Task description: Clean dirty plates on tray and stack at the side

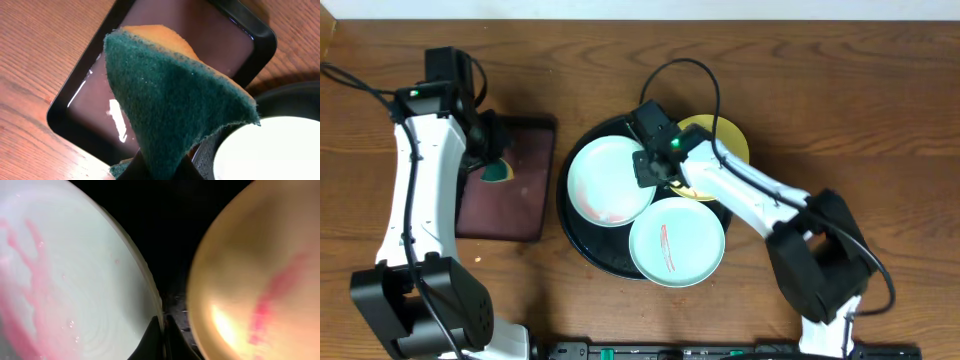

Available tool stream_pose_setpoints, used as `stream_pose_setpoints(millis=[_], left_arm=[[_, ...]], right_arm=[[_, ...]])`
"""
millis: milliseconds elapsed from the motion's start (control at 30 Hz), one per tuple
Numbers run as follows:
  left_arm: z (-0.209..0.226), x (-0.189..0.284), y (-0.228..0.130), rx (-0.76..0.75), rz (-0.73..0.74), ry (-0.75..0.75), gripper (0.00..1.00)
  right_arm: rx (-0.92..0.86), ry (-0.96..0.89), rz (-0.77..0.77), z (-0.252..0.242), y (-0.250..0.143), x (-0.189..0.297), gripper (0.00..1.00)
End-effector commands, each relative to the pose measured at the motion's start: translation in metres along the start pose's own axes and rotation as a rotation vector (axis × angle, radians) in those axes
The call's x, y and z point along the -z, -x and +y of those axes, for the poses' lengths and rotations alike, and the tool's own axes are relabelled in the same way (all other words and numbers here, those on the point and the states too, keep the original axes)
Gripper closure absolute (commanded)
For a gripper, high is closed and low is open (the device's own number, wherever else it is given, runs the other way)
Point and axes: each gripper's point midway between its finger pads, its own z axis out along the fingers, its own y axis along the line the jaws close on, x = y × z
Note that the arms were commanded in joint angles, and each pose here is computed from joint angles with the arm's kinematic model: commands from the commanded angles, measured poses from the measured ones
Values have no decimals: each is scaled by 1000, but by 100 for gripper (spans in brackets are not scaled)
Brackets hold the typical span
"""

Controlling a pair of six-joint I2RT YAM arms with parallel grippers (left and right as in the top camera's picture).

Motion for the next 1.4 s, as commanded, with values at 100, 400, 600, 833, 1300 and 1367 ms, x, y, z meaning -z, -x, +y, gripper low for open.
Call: stream_pose_setpoints(millis=[100, 400, 600, 833, 1300, 1367], left_arm=[[-2, 4, 4, -9, -7, -21, 93], [-2, 3, 4, -9, -9, -21, 93], [-1, -1, 2, -9, 1, -17, 93], [-1, -1, 1, -9, 2, -17, 92], [-1, -2, 0, -10, 5, -16, 92], [-1, -2, 0, -10, 6, -15, 93]], right_arm=[[128, -361, -325, -27, 50, 66, 99], [281, -654, -562, -9, 67, 122, 99], [305, -823, -699, 6, 69, 161, 99], [351, -945, -740, 14, 65, 185, 99], [412, -597, -638, 37, 69, 138, 99], [405, -510, -607, 37, 71, 131, 99]])
